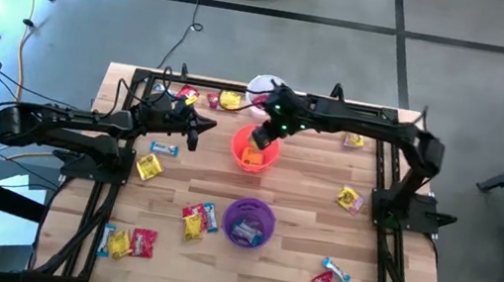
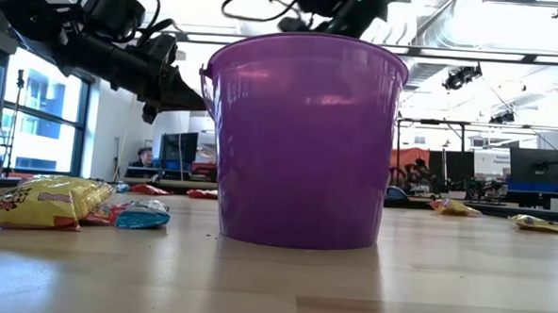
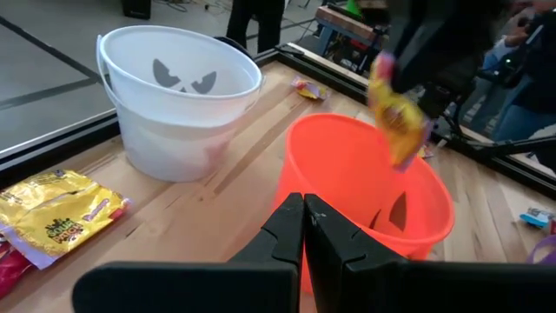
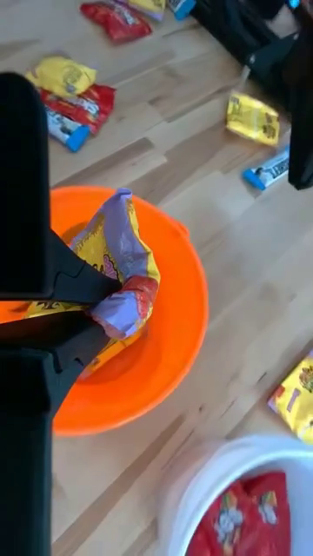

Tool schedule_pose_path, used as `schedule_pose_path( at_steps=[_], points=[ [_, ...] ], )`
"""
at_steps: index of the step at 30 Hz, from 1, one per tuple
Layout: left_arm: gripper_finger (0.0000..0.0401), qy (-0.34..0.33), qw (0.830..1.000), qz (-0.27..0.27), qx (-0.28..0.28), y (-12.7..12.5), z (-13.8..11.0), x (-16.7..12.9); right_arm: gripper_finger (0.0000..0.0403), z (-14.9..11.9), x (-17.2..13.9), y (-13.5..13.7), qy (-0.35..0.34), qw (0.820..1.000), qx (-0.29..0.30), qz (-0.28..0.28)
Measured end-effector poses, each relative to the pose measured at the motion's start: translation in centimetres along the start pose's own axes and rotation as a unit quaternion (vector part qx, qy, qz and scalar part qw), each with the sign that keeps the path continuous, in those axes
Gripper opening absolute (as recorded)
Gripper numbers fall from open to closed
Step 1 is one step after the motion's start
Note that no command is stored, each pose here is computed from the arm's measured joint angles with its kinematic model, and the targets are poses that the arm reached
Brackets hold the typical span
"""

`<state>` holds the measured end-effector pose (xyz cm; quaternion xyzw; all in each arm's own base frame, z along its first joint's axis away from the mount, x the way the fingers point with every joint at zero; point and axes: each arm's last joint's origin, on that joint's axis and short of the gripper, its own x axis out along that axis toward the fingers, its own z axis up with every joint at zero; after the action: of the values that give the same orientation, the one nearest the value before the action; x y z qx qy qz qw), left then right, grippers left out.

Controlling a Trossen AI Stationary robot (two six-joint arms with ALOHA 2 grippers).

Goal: Sort candy
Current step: Put the yellow candy into the orange bucket, then put the red candy into the white bucket

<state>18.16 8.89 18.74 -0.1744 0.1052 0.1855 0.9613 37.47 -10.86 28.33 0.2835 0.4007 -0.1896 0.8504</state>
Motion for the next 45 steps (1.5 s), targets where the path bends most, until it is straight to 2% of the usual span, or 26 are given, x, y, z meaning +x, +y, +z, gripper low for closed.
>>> schedule_pose_path(
  at_steps=[7, 17, 39, 42, 45],
  points=[
    [0.0000, 0.002, 1.000, -0.008, 0.000, -0.1, 0.0, 0.0, 0.0002, 0.3, 2.8, -0.1, 0.024, 1.000, 0.005, -0.011],
    [0.0000, 0.005, 1.000, -0.007, -0.001, 0.0, -0.1, 0.0, 0.0014, -0.3, 4.5, -0.8, 0.046, 0.998, 0.009, -0.030],
    [0.0000, 0.010, 1.000, 0.005, -0.018, 0.3, -0.1, 0.0, 0.0150, 0.0, 4.5, -1.0, 0.034, 0.999, 0.009, -0.035],
    [0.0000, 0.018, 0.999, 0.021, -0.028, 0.9, -0.1, -0.1, 0.0153, 0.2, 3.8, -0.8, 0.030, 0.999, 0.008, -0.027],
    [0.0000, 0.040, 0.998, 0.047, -0.029, 1.5, 0.9, 0.0, 0.0130, 0.6, 1.9, -0.5, 0.005, 1.000, 0.004, -0.027]
  ],
)
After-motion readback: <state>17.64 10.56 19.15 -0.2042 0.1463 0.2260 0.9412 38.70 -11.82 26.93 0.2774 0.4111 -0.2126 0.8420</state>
